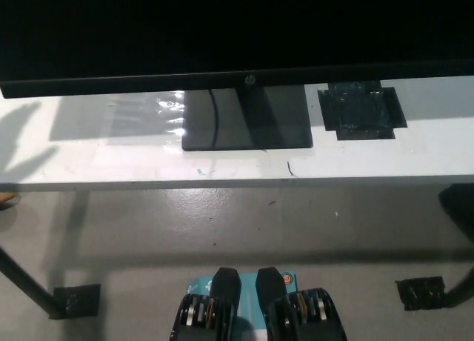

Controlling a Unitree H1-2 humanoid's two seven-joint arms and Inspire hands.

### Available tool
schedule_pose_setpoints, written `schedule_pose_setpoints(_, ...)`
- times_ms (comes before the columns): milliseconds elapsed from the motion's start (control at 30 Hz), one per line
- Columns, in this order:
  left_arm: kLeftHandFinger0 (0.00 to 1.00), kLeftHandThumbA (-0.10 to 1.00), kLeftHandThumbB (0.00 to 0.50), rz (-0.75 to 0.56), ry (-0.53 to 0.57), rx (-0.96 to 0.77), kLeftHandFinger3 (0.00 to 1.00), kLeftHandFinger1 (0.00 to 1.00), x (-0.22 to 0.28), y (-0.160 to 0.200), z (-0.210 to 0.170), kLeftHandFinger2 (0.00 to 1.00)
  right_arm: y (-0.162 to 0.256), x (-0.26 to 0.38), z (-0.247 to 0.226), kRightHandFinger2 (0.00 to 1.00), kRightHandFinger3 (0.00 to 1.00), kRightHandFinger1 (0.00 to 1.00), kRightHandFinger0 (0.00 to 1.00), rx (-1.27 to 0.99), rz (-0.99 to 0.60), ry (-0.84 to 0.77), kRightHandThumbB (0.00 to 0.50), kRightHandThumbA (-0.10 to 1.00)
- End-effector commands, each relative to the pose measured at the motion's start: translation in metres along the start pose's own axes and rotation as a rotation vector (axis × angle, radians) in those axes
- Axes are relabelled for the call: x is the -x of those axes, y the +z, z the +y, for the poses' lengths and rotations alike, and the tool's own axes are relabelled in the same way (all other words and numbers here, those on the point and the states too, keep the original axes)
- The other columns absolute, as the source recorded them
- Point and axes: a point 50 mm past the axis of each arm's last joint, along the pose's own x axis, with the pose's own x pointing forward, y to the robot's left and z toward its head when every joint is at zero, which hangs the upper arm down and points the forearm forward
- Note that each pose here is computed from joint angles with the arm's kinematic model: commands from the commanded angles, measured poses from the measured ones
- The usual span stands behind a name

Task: The monitor is placed at the center of the table and the robot uses both its hand to grab the left and right sides of the monitor to tilt the angle of the monitor downwards

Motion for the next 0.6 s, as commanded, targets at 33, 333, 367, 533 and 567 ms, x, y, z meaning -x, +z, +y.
schedule_pose_setpoints(33,1.0,1.0,0.403,-0.066,0.026,-0.036,1.0,1.0,-0.005,0.021,0.028,1.0,0.025,-0.016,0.006,1.0,1.0,1.0,1.0,0.061,-0.06,0.039,0.333,1.0)
schedule_pose_setpoints(333,1.0,1.0,0.416,-0.047,0.003,-0.026,1.0,1.0,-0.001,0.014,0.025,1.0,-0.014,-0.003,-0.001,1.0,1.0,1.0,1.0,0.001,0.046,-0.03,0.498,1.0)
schedule_pose_setpoints(367,1.0,1.0,0.424,-0.046,0.0,-0.027,1.0,1.0,-0.001,0.014,0.025,1.0,-0.016,-0.003,-0.001,1.0,1.0,1.0,1.0,-0.002,0.048,-0.029,0.5,1.0)
schedule_pose_setpoints(533,1.0,1.0,0.421,-0.051,-0.02,-0.039,1.0,1.0,-0.005,0.016,0.021,1.0,-0.019,-0.005,0.003,1.0,1.0,1.0,1.0,0.005,0.067,-0.023,0.472,1.0)
schedule_pose_setpoints(567,1.0,1.0,0.422,-0.053,-0.021,-0.037,1.0,1.0,-0.007,0.017,0.02,1.0,-0.017,-0.006,0.004,1.0,1.0,1.0,1.0,0.011,0.059,-0.017,0.491,1.0)
